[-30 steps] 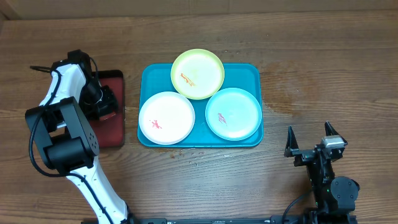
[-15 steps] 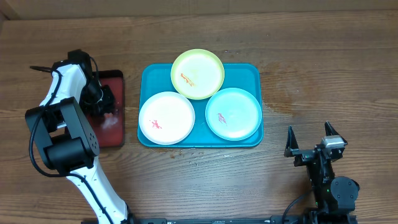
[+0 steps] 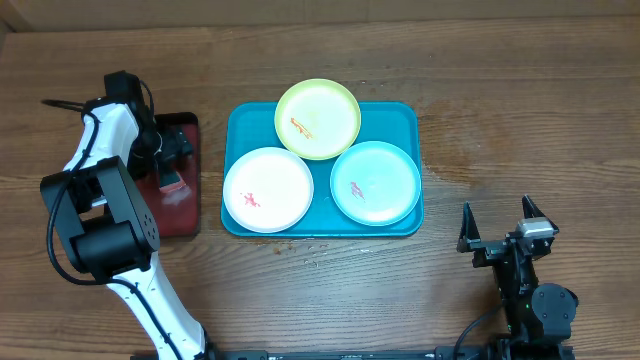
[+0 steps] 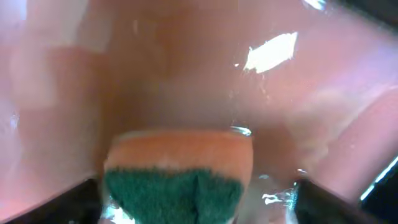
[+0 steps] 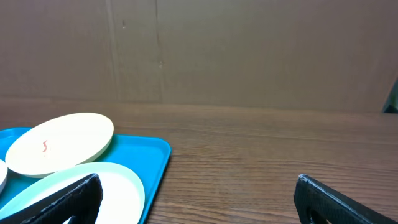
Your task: Clean dirty plates on tray and stack at the side
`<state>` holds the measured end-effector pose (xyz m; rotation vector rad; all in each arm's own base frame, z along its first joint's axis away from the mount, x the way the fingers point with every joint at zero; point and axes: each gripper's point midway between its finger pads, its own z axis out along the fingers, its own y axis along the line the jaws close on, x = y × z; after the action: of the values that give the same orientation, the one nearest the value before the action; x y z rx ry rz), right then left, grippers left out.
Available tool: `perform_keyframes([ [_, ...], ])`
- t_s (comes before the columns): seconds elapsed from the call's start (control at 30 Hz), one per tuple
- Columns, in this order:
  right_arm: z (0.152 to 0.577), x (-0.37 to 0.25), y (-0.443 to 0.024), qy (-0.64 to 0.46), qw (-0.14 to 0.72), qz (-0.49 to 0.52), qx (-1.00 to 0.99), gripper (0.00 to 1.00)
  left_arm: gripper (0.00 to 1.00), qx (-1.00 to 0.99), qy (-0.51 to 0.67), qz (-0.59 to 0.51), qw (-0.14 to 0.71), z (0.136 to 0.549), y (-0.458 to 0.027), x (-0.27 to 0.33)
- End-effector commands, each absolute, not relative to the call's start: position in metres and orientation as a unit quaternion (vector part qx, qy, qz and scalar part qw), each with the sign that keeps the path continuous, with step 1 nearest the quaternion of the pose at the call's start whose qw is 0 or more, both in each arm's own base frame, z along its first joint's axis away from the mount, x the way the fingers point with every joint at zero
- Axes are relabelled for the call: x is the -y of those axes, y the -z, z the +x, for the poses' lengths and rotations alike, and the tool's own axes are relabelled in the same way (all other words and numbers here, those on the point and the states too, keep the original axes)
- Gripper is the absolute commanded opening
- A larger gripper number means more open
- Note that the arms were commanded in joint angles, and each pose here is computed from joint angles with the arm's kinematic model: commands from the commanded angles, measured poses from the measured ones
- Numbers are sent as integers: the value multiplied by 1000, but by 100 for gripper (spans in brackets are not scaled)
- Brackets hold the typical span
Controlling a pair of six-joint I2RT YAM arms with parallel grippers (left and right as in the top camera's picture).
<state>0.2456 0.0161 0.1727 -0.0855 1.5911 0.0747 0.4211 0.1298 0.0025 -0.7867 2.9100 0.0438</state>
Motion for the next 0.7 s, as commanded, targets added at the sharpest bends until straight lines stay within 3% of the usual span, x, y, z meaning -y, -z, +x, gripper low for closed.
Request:
perform_keyframes([
  [0.0,246,-17,-171,-34,700,-37,-712,100,57,-964,-9,-260,47,414,14,-128],
  [0.07,246,-17,-171,-34,700,-37,-712,100,14,-964,-19,-261,49,414,14,-132],
  [0.1,246,-17,-171,-34,700,-37,-712,100,4,-964,-25,-261,49,413,14,-134],
  [0.2,246,-17,-171,-34,700,-37,-712,100,5,-963,-35,-262,48,412,14,-137],
  [0.23,246,-17,-171,-34,700,-37,-712,100,15,-963,-37,-262,48,412,14,-138],
  [0.27,246,-17,-171,-34,700,-37,-712,100,41,-963,-41,-262,48,412,14,-139],
  [0.3,246,-17,-171,-34,700,-37,-712,100,95,-963,-43,-262,49,412,13,-140],
  [0.33,246,-17,-171,-34,700,-37,-712,100,100,-963,-44,-262,50,412,13,-141],
  [0.67,246,-17,-171,-34,700,-37,-712,100,100,-964,-45,-257,53,414,13,-141],
])
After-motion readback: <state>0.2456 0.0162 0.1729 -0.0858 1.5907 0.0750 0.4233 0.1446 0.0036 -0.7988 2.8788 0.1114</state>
